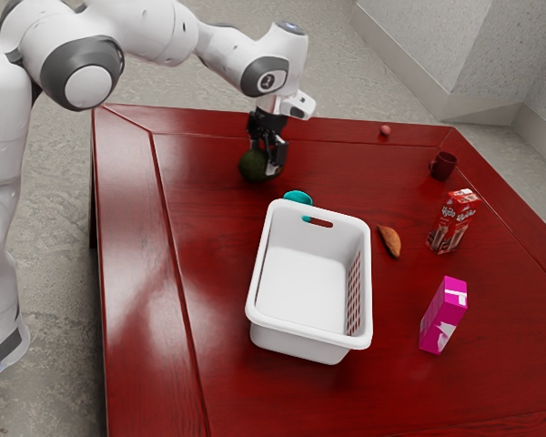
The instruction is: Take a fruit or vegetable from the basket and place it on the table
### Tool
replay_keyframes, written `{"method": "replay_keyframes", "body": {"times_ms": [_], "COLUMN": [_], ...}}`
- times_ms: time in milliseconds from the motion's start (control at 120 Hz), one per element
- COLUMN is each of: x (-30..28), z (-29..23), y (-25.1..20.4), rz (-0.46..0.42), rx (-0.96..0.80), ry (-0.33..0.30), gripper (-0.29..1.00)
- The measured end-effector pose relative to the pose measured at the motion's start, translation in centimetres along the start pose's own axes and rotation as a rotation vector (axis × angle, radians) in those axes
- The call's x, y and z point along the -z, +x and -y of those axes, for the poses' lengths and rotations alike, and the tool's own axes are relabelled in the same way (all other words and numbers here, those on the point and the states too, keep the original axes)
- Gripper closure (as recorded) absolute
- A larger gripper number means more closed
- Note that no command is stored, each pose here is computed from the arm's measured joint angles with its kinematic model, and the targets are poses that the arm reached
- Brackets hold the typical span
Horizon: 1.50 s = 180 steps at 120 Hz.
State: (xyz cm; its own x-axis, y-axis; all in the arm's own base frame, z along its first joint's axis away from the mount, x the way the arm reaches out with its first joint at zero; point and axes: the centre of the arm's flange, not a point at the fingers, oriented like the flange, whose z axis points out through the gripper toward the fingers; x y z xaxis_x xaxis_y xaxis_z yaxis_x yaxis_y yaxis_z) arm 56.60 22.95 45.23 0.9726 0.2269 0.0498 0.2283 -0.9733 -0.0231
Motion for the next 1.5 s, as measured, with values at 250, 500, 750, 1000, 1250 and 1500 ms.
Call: {"method": "replay_keyframes", "body": {"times_ms": [250,500,750,1000,1250,1500], "x": [0.1,0.1,-0.1,1.7,3.6,3.2], "z": [-0.1,0.3,0.6,-0.5,-0.6,-1.6], "y": [0.1,-0.1,-0.4,0.8,0.8,0.7], "rz": [-0.010,-0.005,0.018,0.013,0.048,0.103], "rx": [0.005,0.009,0.017,-0.021,-0.039,-0.058], "ry": [-0.007,-0.010,-0.025,-0.025,-0.007,-0.016], "gripper": [0.08,0.12,0.06,0.08,0.09,0.04]}}
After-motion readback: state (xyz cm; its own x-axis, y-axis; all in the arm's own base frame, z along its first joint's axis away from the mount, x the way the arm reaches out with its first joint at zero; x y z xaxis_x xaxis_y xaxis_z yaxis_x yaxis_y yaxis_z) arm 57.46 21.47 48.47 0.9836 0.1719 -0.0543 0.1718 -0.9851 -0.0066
